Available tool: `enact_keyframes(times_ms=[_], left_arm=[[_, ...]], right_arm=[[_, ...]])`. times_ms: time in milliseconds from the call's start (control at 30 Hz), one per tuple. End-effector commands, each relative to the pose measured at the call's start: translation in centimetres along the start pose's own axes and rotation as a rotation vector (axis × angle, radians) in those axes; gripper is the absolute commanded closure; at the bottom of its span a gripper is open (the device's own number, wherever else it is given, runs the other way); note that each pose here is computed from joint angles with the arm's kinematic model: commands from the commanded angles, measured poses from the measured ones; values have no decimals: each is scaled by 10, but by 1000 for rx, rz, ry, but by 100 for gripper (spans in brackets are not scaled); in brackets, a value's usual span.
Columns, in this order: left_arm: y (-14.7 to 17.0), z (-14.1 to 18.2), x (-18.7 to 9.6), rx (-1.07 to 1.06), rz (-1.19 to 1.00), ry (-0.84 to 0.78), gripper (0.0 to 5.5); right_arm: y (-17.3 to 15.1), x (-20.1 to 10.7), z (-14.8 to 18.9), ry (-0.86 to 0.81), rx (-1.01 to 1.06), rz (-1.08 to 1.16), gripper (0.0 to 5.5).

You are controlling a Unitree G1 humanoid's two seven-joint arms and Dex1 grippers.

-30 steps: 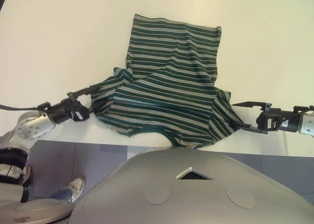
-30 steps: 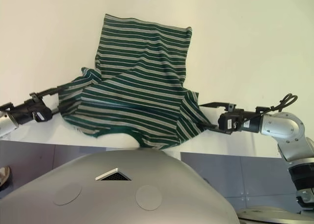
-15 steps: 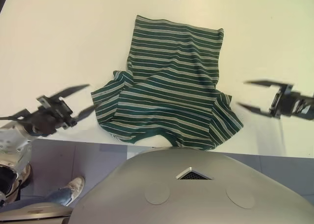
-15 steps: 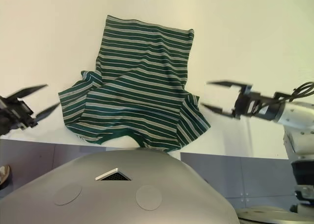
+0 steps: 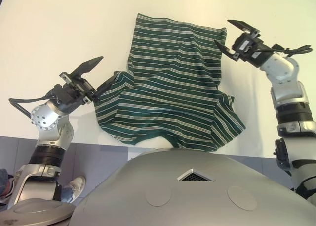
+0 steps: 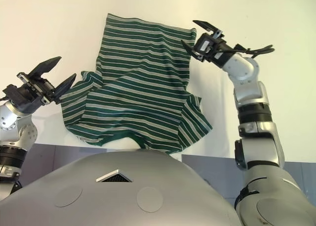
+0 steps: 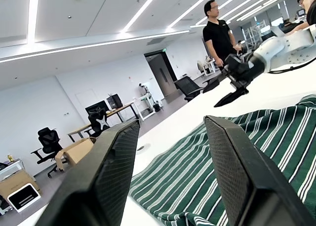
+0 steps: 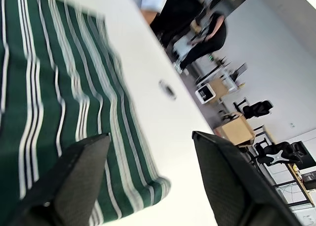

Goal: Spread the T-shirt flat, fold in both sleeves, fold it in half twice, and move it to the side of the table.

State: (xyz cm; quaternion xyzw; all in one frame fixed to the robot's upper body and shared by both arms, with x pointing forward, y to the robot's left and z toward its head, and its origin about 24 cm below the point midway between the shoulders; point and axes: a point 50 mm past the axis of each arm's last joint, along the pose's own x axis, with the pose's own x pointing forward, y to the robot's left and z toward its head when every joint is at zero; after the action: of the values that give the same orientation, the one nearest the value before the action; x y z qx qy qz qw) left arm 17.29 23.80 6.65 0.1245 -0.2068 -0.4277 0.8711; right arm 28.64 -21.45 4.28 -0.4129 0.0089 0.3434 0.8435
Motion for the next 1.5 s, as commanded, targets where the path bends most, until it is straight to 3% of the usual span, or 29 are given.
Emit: enact_keyframes(times_ms=[33,267,467,633,933,1167,1367,1500], left_arm=[[0,1,2,12,-17,11,308],[-1,-1,7,13,-18,3,308],[-1,-4,12,5,-12,-4,308],[-2,-6,12,1,-12,2,308],[7,-15,25,79,76,53,308],[-1,-58,37,356,-44,380,308],[-9,-83,2,511,-296,650,308],[-15,-85,-15,551,-406,722,308]], right_arm=[[-2,-3,-24,145,-105,5,239],[-3,19,-36,270,-238,-10,239],[-9,69,-6,204,-238,-155,239],[-20,81,7,164,-214,-280,239],[-51,60,7,77,-164,-525,239],[-43,35,27,-202,-45,-507,239],[-27,10,32,-229,-63,-426,239],[-24,3,36,-223,-72,-408,239]])
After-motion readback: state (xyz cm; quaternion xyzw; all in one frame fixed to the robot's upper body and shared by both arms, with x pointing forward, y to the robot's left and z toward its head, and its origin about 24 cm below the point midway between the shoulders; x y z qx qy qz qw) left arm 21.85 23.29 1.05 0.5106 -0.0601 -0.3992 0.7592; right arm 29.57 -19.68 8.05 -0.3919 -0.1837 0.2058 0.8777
